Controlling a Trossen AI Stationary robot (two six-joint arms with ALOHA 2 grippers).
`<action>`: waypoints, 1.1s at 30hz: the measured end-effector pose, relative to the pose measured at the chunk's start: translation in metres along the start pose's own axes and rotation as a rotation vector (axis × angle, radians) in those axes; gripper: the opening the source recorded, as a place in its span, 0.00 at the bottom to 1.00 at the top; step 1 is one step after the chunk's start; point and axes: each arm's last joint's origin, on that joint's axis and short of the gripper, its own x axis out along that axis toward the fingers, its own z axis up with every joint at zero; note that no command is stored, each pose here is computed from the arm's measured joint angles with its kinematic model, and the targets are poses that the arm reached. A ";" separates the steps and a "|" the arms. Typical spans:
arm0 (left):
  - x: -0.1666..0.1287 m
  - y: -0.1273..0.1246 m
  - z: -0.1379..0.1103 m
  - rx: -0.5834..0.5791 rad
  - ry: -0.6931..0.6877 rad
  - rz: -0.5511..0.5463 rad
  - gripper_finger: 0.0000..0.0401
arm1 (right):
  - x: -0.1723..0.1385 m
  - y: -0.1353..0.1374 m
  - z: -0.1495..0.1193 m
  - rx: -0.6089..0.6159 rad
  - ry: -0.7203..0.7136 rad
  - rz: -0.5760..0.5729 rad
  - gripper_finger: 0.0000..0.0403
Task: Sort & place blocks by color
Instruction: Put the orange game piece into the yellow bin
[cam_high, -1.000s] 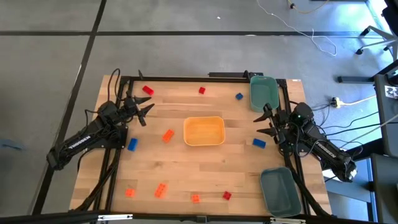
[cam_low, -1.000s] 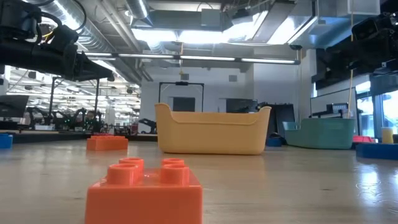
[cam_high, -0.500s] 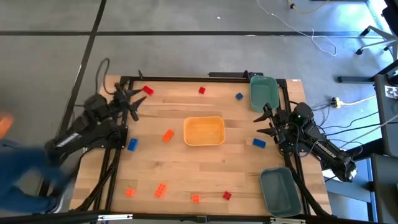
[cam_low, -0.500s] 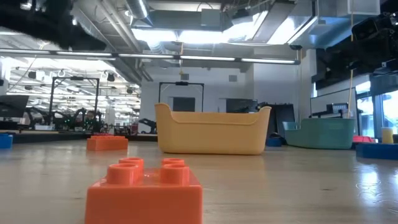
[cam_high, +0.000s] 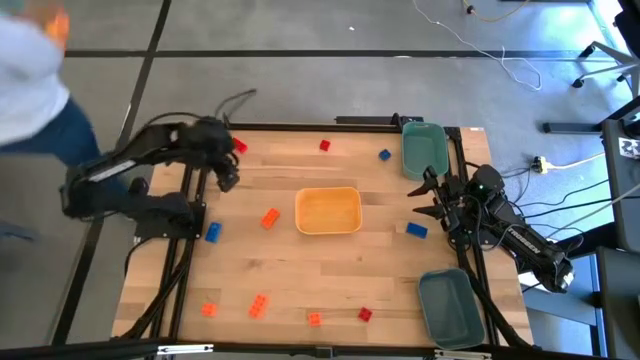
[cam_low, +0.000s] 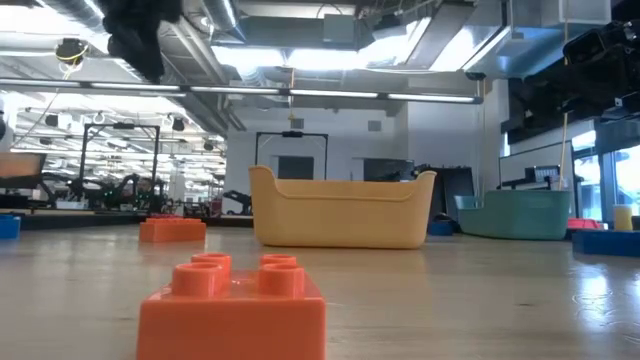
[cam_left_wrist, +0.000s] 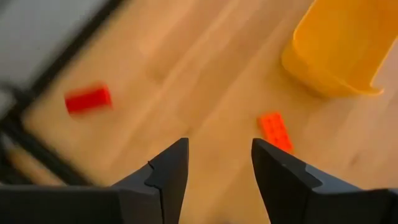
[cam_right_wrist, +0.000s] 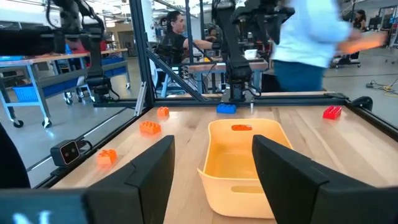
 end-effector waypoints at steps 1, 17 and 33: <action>0.002 -0.004 0.005 -0.032 0.037 0.001 0.42 | 0.000 0.000 0.000 0.000 0.000 0.000 0.54; 0.029 -0.075 0.029 0.005 0.211 -0.368 0.42 | 0.000 0.000 0.000 0.002 0.000 0.000 0.54; 0.043 -0.082 0.030 -0.225 0.272 -0.272 0.42 | -0.001 0.006 0.000 0.013 0.026 0.202 0.54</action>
